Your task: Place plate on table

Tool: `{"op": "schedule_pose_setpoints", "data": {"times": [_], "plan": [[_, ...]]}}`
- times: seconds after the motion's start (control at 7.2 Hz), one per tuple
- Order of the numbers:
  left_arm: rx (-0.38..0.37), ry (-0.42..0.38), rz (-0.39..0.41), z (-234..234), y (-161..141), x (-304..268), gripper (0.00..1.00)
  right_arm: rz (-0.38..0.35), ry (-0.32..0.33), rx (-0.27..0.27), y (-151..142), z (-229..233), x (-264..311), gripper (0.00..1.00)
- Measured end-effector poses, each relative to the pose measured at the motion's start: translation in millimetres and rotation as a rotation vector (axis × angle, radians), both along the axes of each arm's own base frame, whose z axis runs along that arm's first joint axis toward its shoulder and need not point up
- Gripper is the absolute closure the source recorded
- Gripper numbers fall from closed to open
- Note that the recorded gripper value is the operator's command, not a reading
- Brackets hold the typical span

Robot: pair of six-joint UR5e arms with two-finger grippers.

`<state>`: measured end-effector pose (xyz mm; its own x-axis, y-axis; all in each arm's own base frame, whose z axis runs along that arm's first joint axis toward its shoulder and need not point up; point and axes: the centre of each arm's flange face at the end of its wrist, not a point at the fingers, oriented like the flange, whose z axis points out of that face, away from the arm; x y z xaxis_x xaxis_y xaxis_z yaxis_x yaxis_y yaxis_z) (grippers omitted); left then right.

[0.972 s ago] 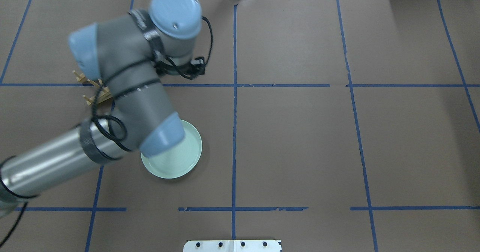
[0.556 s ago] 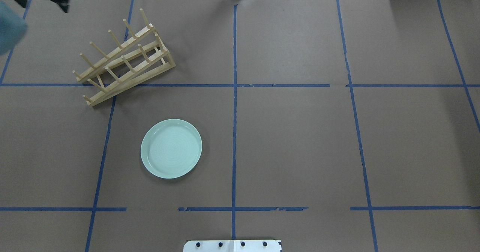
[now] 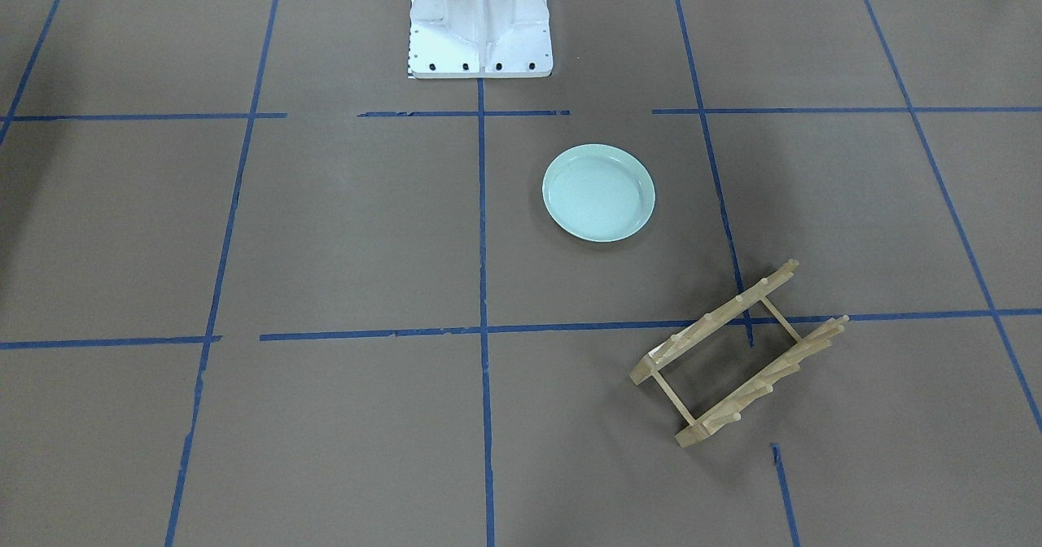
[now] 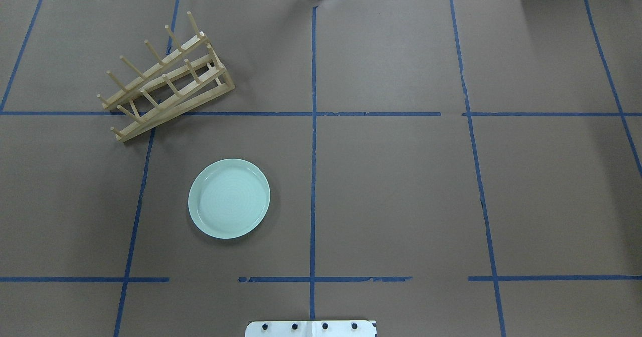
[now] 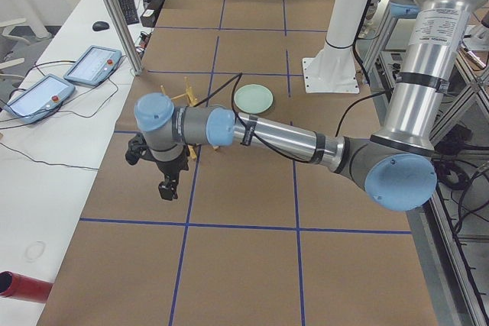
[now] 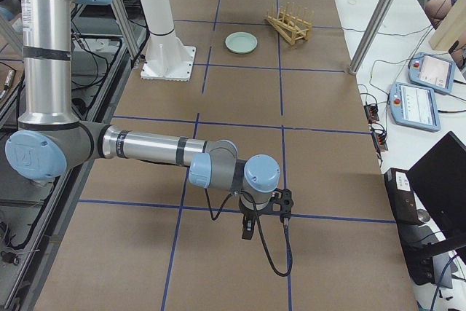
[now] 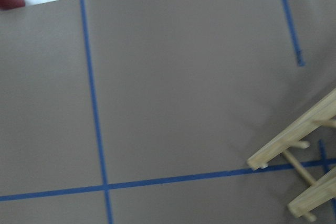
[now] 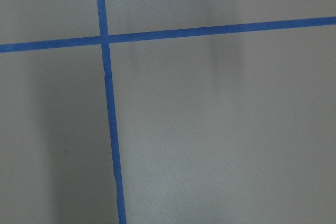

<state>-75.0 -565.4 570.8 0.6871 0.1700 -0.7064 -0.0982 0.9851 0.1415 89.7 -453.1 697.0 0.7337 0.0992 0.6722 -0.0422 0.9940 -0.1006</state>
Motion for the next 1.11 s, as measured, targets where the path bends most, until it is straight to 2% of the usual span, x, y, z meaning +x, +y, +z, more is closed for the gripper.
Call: {"op": "schedule_pose_setpoints", "data": {"times": [0.56, 0.83, 1.11], "plan": [[0.015, 0.032, 0.012, 71, 38, -4, 0.00, 0.000, 0.000, 0.000, 0, 0, 0, 0.00], [0.005, 0.031, 0.010, 83, 51, -3, 0.00, 0.000, 0.000, 0.000, 0, 0, 0, 0.00], [0.010, 0.032, 0.009, 81, 49, -4, 0.00, 0.000, 0.000, 0.000, 0, 0, 0, 0.00]]}}
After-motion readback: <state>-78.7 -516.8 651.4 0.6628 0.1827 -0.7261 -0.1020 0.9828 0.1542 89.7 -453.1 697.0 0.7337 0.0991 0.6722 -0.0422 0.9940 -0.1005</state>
